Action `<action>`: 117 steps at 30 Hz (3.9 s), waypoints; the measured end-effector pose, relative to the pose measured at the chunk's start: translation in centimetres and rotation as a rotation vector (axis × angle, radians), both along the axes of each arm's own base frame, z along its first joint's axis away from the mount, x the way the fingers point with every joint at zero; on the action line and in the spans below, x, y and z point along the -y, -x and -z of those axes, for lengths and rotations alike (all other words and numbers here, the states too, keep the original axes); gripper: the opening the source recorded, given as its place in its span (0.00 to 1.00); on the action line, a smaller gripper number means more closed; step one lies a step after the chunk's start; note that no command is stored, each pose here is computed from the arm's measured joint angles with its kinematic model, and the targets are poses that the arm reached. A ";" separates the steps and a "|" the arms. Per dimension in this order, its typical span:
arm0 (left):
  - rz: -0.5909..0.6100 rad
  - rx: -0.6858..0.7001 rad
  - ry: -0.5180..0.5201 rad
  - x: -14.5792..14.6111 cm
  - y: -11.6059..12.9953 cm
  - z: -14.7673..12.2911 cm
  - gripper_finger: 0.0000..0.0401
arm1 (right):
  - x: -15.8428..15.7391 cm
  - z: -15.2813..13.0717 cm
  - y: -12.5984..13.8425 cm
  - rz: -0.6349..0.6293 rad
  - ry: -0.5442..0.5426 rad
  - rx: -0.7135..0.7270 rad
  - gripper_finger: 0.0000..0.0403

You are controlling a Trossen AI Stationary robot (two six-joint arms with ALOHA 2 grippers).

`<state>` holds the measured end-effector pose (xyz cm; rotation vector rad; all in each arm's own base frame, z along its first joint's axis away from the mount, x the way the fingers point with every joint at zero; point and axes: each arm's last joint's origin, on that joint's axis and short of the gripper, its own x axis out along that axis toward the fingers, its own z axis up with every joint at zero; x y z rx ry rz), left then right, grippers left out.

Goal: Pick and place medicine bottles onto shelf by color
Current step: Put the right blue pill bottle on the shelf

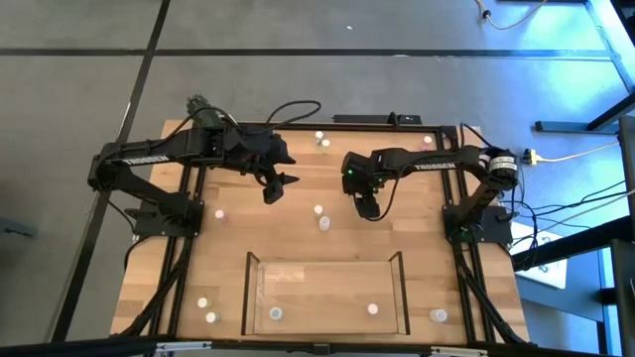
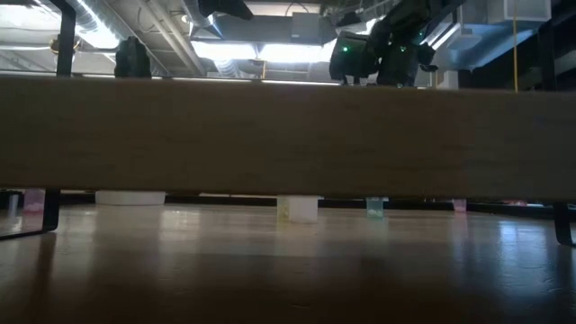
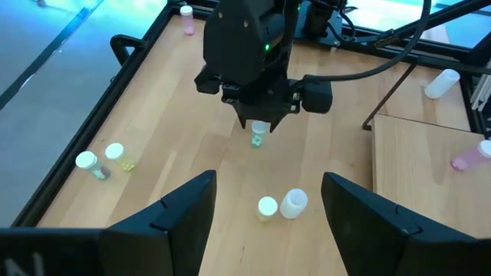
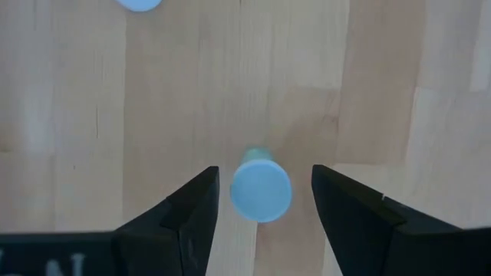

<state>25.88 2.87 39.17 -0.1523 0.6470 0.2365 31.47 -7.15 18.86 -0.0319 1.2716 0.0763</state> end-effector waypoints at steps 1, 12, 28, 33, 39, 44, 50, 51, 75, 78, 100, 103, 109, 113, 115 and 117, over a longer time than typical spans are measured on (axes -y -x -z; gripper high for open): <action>0.000 0.000 0.000 0.0 0.0 0.0 0.57 | 0.0 0.2 0.0 0.000 -0.002 -0.008 0.52; 0.001 0.000 0.000 0.0 0.0 0.0 0.57 | 0.1 1.0 -0.3 -0.005 0.003 -0.028 0.50; 0.001 0.000 -0.001 0.0 0.0 0.0 0.57 | 0.1 0.9 -0.4 0.056 -0.013 -0.023 0.30; 0.001 0.000 -0.001 0.0 0.0 0.0 0.57 | 0.1 0.9 -0.4 0.126 -0.034 -0.026 0.32; 0.006 -0.002 -0.007 0.0 0.0 0.0 0.57 | 0.2 -1.3 -0.9 0.210 -0.062 -0.053 0.29; 0.020 -0.006 -0.024 0.0 0.0 0.0 0.57 | 0.2 -4.1 -1.4 0.325 -0.094 -0.065 0.30; 0.036 -0.010 -0.045 0.0 0.0 0.0 0.57 | -1.3 -8.3 -2.7 0.377 -0.098 -0.003 0.29; 0.043 -0.012 -0.053 0.0 0.0 0.0 0.57 | -1.7 -9.0 -2.9 0.383 -0.091 0.010 0.29; 0.201 -0.011 -0.047 3.2 -0.2 0.1 0.57 | -12.5 -13.4 -3.0 0.276 -0.058 0.085 0.30; 0.233 -0.009 -0.044 4.1 -0.2 0.1 0.57 | -14.0 -13.5 -3.0 0.271 -0.086 0.105 0.30; 0.444 -0.004 -0.052 9.9 0.7 0.0 0.57 | -21.0 -9.3 -4.8 0.405 -0.212 0.046 0.30; 0.444 -0.004 -0.060 10.3 0.9 0.0 0.57 | -22.0 -8.2 -4.9 0.367 -0.201 0.013 0.30; 0.412 -0.002 -0.067 10.4 0.9 0.0 0.57 | -23.9 -7.5 -4.5 0.313 -0.246 -0.038 0.30; 0.412 -0.009 -0.067 10.5 0.7 0.2 0.57 | -24.8 -7.6 -4.6 0.300 -0.270 -0.001 0.30; 0.412 -0.014 -0.068 10.6 0.5 0.4 0.57 | -25.3 -7.7 -4.8 0.282 -0.287 0.030 0.30; 0.413 -0.029 -0.069 10.7 0.1 0.7 0.57 | -25.8 -7.5 -4.9 0.248 -0.290 0.052 0.30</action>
